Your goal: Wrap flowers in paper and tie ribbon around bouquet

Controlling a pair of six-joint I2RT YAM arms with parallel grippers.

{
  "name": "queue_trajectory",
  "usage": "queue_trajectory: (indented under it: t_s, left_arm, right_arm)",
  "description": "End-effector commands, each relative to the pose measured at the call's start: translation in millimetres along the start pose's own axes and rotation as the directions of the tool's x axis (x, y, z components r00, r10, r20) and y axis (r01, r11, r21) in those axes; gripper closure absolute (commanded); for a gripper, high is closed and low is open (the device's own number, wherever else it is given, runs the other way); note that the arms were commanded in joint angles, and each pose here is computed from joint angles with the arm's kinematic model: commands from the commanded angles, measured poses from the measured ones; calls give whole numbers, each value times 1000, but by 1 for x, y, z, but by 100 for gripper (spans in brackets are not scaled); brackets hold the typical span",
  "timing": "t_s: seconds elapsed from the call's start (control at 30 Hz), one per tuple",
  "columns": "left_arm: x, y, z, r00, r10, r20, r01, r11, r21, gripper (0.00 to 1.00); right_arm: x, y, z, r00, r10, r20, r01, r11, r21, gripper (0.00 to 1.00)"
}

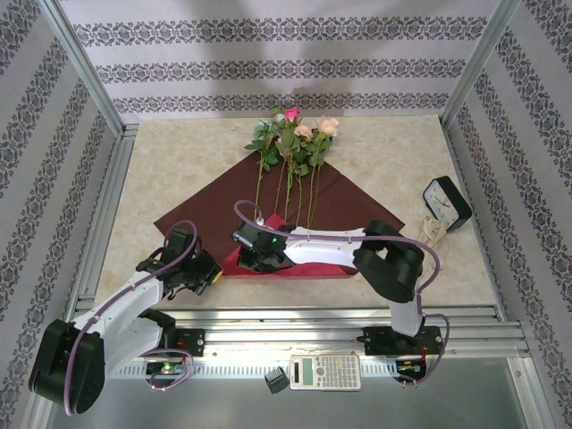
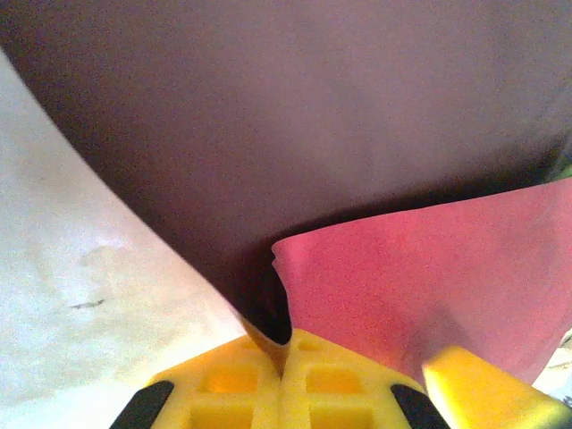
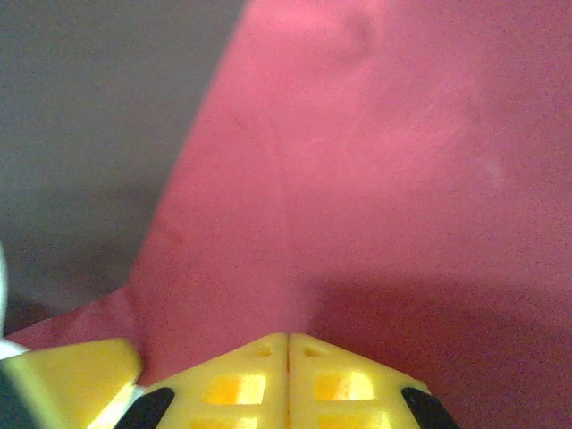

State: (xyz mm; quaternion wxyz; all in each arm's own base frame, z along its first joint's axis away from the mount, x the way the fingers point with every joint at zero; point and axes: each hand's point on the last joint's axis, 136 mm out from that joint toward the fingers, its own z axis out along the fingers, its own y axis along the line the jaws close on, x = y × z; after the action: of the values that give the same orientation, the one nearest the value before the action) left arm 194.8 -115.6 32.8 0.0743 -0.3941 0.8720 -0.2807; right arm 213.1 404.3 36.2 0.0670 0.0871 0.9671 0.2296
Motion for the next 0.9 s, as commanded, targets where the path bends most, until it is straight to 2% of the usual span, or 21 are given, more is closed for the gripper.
queue_trajectory:
  t_s: [0.0, 0.17, 0.3, 0.47, 0.6, 0.8, 0.87]
  left_arm:
    - [-3, -8, -10, 994, 110, 24, -110, 994, -14, 100]
    - [3, -28, -22, 950, 308, 40, -308, 951, -18, 100]
    - [11, -33, -28, 880, 474, 37, -471, 880, -66, 100]
    - [21, -38, -27, 794, 607, 22, -604, 793, -82, 100]
    - [31, -48, -24, 697, 717, 16, -714, 696, -75, 100]
    - [49, -67, -16, 546, 838, -4, -837, 546, -44, 100]
    - [50, -69, -14, 525, 851, -8, -850, 525, -43, 100]
  right_arm:
    - [2, 0, 12, 999, 20, -42, -21, 1000, -20, 92]
    - [7, -14, 20, 997, 48, -55, -47, 999, 18, 92]
    - [10, -23, 26, 995, 74, -69, -73, 997, 25, 92]
    - [11, -26, 30, 990, 107, -88, -108, 994, -7, 92]
    - [12, -26, 31, 987, 124, -105, -129, 991, -42, 91]
    - [11, -20, 22, 982, 146, -117, -160, 980, -121, 81]
    - [6, -15, 8, 985, 149, -92, -162, 974, -156, 73]
